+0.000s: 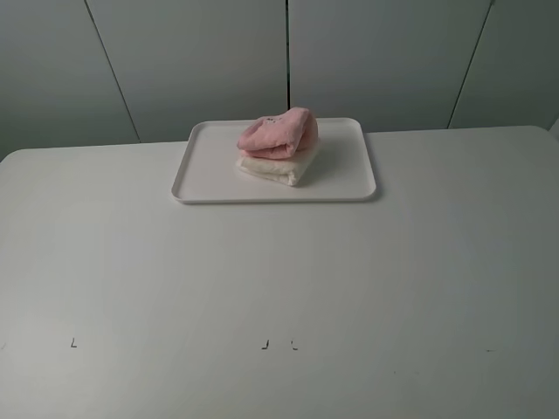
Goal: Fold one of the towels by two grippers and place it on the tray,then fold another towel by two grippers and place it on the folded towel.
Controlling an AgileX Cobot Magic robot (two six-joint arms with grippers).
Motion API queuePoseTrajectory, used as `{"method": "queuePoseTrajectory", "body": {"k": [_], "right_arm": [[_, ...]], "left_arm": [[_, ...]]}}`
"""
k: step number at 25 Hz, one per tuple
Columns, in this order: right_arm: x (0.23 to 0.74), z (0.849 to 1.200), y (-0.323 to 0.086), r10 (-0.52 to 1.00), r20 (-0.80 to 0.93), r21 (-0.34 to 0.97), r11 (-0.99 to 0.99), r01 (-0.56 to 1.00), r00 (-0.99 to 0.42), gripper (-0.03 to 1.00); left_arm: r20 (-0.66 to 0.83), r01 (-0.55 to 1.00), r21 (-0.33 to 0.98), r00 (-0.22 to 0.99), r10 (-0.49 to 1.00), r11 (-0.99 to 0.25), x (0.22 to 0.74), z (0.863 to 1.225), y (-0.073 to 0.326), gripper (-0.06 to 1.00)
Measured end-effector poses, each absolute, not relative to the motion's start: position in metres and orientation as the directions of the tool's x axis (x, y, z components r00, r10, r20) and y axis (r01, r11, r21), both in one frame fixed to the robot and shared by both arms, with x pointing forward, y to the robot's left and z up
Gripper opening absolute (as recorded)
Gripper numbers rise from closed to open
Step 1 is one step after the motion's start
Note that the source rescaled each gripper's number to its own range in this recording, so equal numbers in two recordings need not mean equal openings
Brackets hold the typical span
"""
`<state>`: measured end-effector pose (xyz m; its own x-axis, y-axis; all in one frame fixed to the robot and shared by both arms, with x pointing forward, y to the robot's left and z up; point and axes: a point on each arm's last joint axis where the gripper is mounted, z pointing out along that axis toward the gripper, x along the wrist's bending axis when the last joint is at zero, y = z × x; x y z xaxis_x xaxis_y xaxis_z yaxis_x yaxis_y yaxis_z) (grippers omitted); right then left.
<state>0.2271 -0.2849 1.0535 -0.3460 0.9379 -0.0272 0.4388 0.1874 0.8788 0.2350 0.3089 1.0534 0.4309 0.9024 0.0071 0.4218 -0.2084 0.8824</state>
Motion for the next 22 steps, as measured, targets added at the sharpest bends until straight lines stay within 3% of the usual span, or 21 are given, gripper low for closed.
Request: {"method": "queuePoseTrajectory", "body": {"k": [13, 22], "right_arm": [[0.2269, 1.0538, -0.2846, 0.936, -0.026, 0.882, 0.187, 0.433, -0.350, 1.00], [0.2286, 1.0538, -0.2834, 0.968, -0.026, 0.882, 0.139, 0.450, -0.248, 1.00]], "left_arm": [[-0.012, 0.432, 0.882, 0.417, 0.909, -0.187, 0.2335, 1.0533, 0.3063, 0.94], [-0.016, 0.471, 0.882, 0.050, 0.999, -0.009, 0.2315, 1.0533, 0.3024, 0.94]]}}
